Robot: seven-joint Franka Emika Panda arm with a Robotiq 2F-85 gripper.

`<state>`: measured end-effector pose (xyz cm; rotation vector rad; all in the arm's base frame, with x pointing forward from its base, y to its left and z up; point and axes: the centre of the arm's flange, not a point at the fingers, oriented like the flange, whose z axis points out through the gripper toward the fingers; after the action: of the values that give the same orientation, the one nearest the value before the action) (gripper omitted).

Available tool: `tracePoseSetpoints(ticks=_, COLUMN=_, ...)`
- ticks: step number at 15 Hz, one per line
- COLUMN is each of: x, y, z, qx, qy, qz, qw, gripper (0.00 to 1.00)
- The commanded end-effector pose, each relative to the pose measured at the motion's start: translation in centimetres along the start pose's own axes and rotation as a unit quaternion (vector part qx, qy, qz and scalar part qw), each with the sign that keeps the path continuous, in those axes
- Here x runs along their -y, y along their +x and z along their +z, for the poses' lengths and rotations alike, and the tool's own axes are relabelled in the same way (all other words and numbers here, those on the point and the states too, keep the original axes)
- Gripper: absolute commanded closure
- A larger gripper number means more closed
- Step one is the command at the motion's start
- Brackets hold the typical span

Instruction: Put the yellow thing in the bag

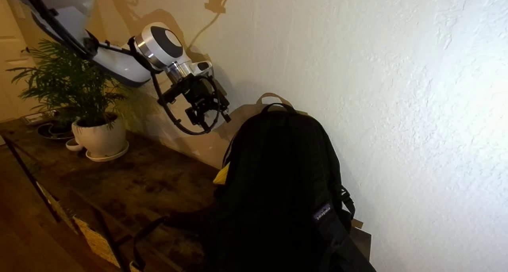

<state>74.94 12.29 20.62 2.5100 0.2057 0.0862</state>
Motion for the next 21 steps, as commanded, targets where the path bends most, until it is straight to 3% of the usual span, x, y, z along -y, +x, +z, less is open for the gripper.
tracePoseSetpoints(ticks=1, x=-0.8, y=-2.6, z=-2.5, qx=0.023, qy=0.061, qz=-0.027, qw=0.9975, gripper=0.0)
tracePoseSetpoints(ticks=6, x=0.2, y=-3.8, z=-2.4, qx=0.069, qy=0.142, qz=-0.028, qw=0.9871, gripper=0.0)
tracePoseSetpoints(ticks=10, x=1.0, y=-4.8, z=-0.3, qx=0.103, qy=0.176, qz=-0.011, qw=0.9788, gripper=0.0)
tracePoseSetpoints(ticks=21, x=1.0, y=-5.8, z=6.7, qx=0.112, qy=0.194, qz=0.013, qw=0.9744, gripper=0.0)
